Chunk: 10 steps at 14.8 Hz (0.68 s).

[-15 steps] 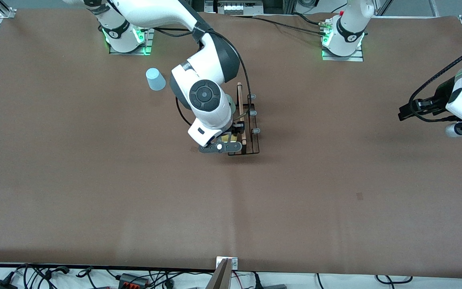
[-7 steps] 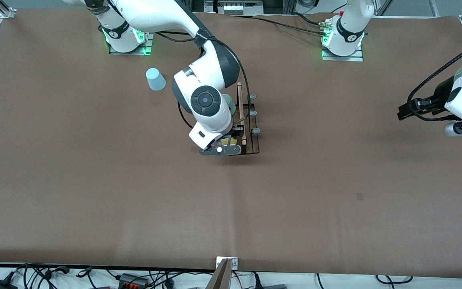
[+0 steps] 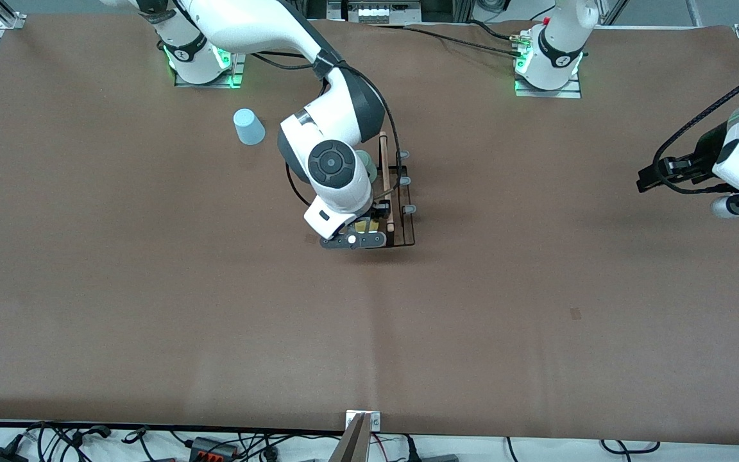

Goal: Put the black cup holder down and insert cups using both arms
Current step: 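Lower the yellow cup onto a rack peg with the right gripper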

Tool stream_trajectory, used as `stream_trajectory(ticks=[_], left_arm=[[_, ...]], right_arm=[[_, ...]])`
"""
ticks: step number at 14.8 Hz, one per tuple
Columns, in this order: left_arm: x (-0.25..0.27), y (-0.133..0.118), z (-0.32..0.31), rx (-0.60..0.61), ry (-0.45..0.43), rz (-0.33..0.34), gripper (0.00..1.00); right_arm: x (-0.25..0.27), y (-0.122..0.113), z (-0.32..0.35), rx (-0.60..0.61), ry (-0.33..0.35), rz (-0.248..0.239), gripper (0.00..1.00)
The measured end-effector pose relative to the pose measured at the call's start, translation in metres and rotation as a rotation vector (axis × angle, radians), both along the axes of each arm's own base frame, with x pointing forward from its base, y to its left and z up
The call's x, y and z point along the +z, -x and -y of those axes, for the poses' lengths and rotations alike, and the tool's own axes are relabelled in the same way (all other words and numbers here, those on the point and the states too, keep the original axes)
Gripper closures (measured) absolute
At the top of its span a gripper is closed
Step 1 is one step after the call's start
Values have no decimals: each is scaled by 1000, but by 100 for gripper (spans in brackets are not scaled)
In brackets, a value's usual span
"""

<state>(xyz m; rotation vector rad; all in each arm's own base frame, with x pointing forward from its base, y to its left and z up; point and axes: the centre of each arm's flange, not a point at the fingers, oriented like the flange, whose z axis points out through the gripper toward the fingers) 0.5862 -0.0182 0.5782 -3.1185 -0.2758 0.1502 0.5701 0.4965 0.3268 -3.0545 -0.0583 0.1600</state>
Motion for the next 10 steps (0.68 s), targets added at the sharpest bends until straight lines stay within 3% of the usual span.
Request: stream_trajectory(ticks=[3,4,10], left_arm=[[0,0,0,0,0,0,0],[0,0,0,0,0,-1,0],[0,3,0,-1,0,-18,0]], right_arm=[[4,0,-1,-5,-8,4,4],[7,0,-1,-12,-11,7,0],[58,-7,11,-52,-40,44,0]])
